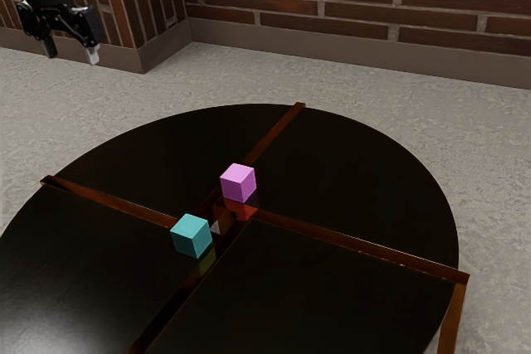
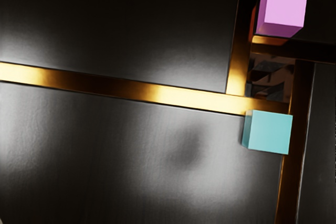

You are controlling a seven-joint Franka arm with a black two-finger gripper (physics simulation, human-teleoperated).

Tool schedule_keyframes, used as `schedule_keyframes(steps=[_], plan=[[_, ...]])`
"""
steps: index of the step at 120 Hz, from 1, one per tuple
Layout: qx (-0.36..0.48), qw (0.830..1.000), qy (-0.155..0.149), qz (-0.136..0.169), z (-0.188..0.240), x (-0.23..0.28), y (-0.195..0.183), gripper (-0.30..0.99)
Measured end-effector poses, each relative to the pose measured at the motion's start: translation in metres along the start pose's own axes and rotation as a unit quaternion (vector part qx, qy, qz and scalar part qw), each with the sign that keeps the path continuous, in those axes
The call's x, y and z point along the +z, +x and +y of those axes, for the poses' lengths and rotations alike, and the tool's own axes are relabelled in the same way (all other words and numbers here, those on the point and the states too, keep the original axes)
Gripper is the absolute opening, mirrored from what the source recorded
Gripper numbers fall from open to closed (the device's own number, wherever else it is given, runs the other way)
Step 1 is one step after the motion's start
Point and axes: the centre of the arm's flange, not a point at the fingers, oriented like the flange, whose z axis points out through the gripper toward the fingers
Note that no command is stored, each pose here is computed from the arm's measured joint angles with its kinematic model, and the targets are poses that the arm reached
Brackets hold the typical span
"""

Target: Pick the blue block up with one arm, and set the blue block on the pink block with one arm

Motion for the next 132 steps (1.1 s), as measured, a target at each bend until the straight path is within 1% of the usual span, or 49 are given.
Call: schedule_keyframes(steps=[18,22,24,26,30,34,37,40,44,47,53,57,59,65,72,76,83,98,103,113,124,132], plan=[[0.005,1.0,-0.001,0.001,0.002,-0.001,0.0,0.69],[0.005,1.0,-0.001,0.009,0.001,-0.009,-0.004,0.69],[0.005,1.0,-0.001,0.021,0.001,-0.024,-0.01,0.69],[0.004,0.999,0.0,0.041,-0.001,-0.048,-0.02,0.69],[0.001,0.996,0.001,0.085,-0.006,-0.102,-0.047,0.69],[0.003,0.993,0.001,0.115,-0.005,-0.142,-0.078,0.69],[0.008,0.993,-0.001,0.12,-0.001,-0.155,-0.098,0.69],[0.011,0.993,-0.002,0.114,0.001,-0.154,-0.111,0.69],[0.02,0.996,-0.005,0.087,0.008,-0.13,-0.124,0.69],[0.027,0.998,-0.006,0.061,0.014,-0.101,-0.128,0.69],[0.044,0.999,-0.006,-0.007,0.032,-0.013,-0.125,0.69],[0.052,0.998,-0.006,-0.043,0.042,0.04,-0.126,0.69],[0.055,0.997,-0.005,-0.055,0.046,0.063,-0.127,0.69],[0.063,0.995,-0.004,-0.076,0.057,0.113,-0.127,0.69],[0.074,0.993,-0.001,-0.087,0.078,0.16,-0.122,0.69],[0.074,0.993,-0.005,-0.095,0.085,0.186,-0.116,0.69],[0.065,0.993,-0.016,-0.093,0.091,0.218,-0.107,0.69],[0.048,0.997,-0.031,-0.061,0.1,0.266,-0.096,0.69],[0.039,0.997,-0.042,-0.052,0.104,0.279,-0.09,0.69],[0.025,0.996,-0.066,-0.048,0.122,0.315,-0.078,0.69],[0.015,0.996,-0.078,-0.038,0.132,0.34,-0.067,0.69],[0.011,0.996,-0.081,-0.016,0.133,0.344,-0.059,0.69]])
